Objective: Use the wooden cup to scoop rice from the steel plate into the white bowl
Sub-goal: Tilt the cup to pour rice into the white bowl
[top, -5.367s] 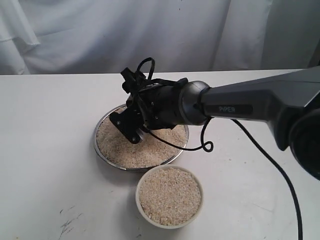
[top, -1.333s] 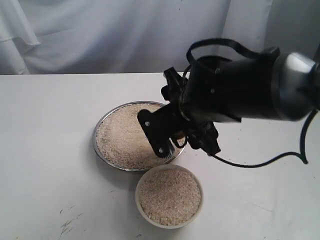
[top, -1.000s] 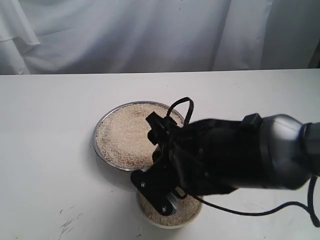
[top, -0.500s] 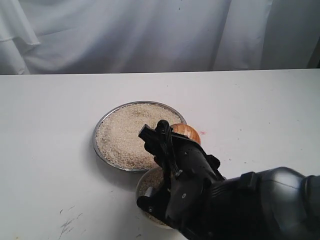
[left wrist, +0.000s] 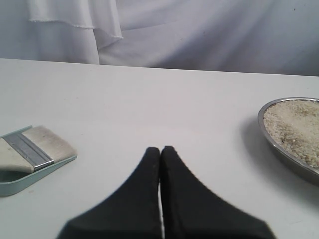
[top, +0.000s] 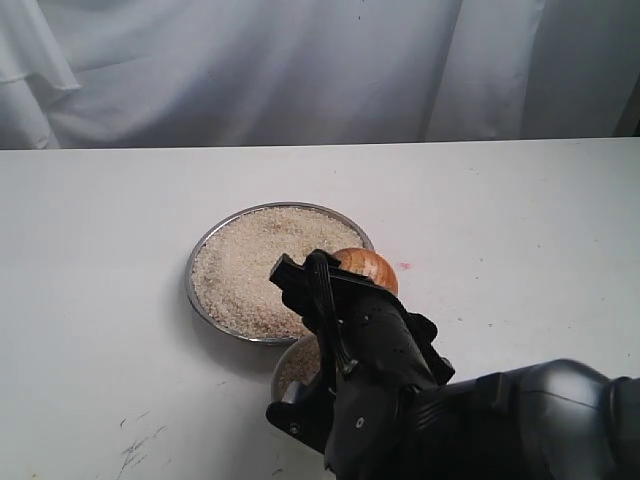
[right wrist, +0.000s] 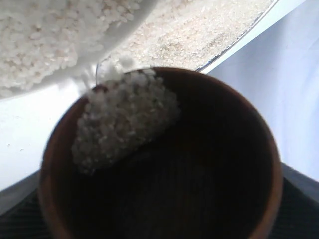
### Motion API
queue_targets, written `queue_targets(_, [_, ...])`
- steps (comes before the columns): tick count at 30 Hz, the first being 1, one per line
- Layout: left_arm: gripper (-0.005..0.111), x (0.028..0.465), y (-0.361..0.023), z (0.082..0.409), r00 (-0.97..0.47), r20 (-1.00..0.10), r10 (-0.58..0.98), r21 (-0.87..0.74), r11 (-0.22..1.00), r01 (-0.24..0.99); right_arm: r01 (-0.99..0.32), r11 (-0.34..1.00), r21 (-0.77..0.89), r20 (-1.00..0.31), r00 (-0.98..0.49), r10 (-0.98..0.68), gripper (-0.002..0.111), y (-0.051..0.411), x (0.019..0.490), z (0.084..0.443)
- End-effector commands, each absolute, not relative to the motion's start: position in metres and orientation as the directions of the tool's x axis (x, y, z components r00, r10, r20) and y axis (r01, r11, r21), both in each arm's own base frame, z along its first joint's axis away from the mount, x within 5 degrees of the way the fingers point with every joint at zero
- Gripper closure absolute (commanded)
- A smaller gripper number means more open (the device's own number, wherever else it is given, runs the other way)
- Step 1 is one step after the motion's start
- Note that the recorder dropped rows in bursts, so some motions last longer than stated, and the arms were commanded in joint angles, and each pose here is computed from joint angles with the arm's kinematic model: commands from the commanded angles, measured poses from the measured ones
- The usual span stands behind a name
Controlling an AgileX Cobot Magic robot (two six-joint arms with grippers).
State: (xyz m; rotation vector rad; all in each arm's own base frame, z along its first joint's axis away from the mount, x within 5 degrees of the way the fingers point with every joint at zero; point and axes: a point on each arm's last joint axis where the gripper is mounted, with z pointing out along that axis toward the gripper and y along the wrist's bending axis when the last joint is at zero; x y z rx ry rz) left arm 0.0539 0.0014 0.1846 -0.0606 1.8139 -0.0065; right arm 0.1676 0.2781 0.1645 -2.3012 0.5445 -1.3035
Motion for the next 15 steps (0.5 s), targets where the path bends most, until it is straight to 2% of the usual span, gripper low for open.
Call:
queue_targets(1, [0.107,0.054,0.0015,0.1844,-0.228,-0.973,-0.047,-0.039,0.998,-0.04,-0.099,-0.824,-0.558,0.711,0.456,-0.536,0.108,0.2769,0.1676,0.1703])
queue_targets(15, [0.107,0.054,0.0015,0.1844,-0.228,-0.973,-0.047,-0.039,0.998,-0.04,-0.096,-0.827,-0.553,0.714,0.458,-0.53,0.108,0.277,0.1676,0.1702])
